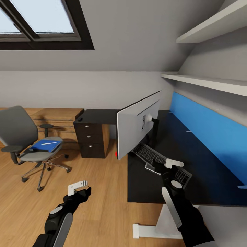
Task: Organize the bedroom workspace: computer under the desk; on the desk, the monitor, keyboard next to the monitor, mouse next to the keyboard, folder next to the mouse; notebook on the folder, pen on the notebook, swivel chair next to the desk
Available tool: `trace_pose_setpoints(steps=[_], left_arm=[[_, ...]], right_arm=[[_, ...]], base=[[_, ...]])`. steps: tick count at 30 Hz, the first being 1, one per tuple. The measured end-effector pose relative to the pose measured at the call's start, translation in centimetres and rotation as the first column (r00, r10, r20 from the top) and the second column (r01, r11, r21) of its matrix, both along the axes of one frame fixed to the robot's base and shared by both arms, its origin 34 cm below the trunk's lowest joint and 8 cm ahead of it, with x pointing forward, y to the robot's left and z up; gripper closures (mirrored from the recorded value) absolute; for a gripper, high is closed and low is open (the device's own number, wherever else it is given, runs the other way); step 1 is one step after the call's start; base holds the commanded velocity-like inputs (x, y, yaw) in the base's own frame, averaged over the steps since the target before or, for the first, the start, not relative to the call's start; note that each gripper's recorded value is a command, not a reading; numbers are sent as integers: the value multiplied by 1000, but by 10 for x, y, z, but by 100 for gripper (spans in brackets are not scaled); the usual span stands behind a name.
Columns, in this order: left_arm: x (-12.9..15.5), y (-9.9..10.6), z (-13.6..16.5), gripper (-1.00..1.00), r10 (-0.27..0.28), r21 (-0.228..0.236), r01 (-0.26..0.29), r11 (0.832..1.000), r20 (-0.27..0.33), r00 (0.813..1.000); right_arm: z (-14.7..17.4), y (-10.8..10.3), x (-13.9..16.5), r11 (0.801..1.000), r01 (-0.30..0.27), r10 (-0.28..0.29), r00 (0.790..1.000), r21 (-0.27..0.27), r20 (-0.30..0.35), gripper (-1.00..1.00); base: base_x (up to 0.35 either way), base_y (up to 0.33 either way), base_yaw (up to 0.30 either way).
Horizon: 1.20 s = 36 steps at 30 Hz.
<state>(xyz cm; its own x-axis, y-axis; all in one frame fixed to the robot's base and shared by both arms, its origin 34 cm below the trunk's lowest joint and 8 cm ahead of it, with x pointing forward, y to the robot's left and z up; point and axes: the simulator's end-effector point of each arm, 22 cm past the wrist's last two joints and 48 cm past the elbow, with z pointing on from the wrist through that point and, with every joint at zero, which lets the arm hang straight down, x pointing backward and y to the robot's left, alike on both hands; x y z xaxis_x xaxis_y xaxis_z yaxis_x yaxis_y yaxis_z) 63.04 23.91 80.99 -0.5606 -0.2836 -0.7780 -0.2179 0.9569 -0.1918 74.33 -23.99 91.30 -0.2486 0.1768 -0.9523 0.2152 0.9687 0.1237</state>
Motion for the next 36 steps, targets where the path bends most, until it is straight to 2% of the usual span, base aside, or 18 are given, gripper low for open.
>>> trace_pose_setpoints(steps=[2,6,21,25,30,34,36], left_arm=[[-1,20,-1,-100,53,-20,-53,998,-2,999],[-1,25,-1,-100,71,-41,-71,997,-2,997],[-1,29,0,-100,76,-40,-76,996,1,997],[-1,31,0,-100,82,-39,-82,996,1,997],[-2,38,0,-100,97,-39,-97,995,0,995],[-2,40,0,-100,102,-41,-102,994,2,995],[-2,41,1,-100,103,-41,-103,994,4,995]], right_arm=[[-1,0,0,1000,-2,2,1000,0,-2,-100],[-1,-5,0,1000,2,-2,1000,-11,1,-100],[-1,-29,1,999,15,-14,1000,-52,6,-100],[-19,-37,0,998,6,-7,1000,-65,-28,-100],[-54,-62,1,996,-1,-7,996,-86,-89,-100],[-45,-84,25,996,-25,19,997,-82,-72,-100],[-43,-105,41,997,-31,25,996,-77,-82,-100]], base=[[2,-3,0],[2,-1,0],[189,0,0],[29,0,0],[31,0,0],[184,0,0],[168,0,0]])
